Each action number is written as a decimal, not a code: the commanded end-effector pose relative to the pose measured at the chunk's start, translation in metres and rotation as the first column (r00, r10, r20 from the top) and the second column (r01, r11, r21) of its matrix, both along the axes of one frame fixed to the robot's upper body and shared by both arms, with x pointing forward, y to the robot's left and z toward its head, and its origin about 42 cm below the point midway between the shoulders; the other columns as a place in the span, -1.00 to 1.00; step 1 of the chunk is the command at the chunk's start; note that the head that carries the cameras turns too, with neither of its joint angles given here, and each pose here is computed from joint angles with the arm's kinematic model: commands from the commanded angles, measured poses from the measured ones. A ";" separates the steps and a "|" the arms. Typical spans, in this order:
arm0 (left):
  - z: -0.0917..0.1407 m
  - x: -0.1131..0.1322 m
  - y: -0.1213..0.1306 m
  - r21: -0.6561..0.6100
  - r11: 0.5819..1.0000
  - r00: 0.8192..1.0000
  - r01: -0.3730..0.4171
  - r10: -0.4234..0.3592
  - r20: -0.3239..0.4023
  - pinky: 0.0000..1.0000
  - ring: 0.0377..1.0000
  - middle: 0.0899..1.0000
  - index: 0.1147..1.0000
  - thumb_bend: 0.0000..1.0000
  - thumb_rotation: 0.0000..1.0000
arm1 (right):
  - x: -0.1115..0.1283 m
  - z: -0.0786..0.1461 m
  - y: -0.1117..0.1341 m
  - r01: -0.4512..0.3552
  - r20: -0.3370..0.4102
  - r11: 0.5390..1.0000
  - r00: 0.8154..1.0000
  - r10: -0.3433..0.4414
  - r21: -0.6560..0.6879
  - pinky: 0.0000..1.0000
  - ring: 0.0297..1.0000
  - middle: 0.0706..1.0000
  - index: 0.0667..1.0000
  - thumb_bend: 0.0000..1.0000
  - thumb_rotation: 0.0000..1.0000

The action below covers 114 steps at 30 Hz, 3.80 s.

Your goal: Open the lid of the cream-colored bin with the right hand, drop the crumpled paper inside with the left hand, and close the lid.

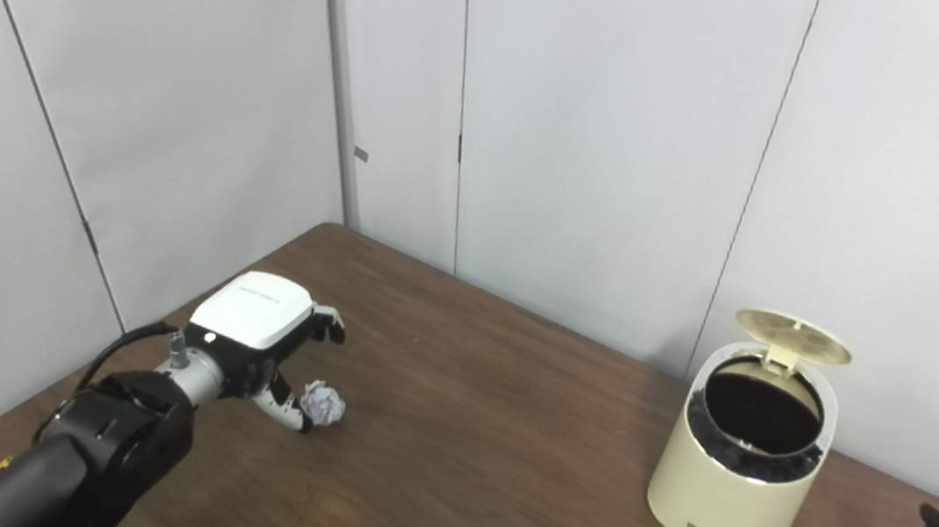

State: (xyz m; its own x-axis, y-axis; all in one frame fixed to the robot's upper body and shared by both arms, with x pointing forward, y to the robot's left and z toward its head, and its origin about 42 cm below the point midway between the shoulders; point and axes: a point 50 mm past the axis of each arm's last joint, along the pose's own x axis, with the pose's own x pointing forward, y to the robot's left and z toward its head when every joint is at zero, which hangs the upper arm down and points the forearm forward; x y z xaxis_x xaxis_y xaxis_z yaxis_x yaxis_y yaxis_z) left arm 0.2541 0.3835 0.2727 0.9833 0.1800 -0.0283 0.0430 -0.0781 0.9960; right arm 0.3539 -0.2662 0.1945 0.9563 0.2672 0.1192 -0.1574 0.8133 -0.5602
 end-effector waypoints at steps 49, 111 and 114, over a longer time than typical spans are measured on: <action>-0.076 0.038 0.029 -0.069 0.997 0.998 -0.025 0.021 -0.060 -0.21 -0.06 -0.09 0.27 0.16 -0.99 | -0.005 0.027 -0.003 -0.021 0.081 0.999 0.996 0.025 -0.040 -1.00 0.83 0.99 0.92 0.69 0.03; 0.002 0.048 -0.053 0.101 0.960 0.853 0.263 -0.280 0.441 -0.33 -0.24 -0.16 -0.17 0.06 -1.00 | -0.004 0.023 0.002 -0.023 0.108 0.999 0.994 0.028 -0.047 0.68 0.89 0.96 0.90 0.46 -0.04; 0.011 0.053 -0.067 0.121 0.947 0.818 0.299 -0.319 0.479 -0.44 -0.35 -0.16 -0.17 0.06 -1.00 | -0.004 0.025 0.006 -0.032 0.106 0.999 0.994 0.036 -0.043 0.65 0.88 0.98 0.92 0.41 -0.18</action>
State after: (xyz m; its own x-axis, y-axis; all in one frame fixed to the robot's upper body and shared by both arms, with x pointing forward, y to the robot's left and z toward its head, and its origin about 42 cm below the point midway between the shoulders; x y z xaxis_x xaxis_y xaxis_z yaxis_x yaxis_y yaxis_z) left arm 0.3027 0.3239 0.2581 0.9270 -0.1090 0.3589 -0.3643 -0.0337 0.9307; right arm 0.3441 -0.2661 0.1950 0.9532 0.2825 0.1078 -0.1644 0.7834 -0.5994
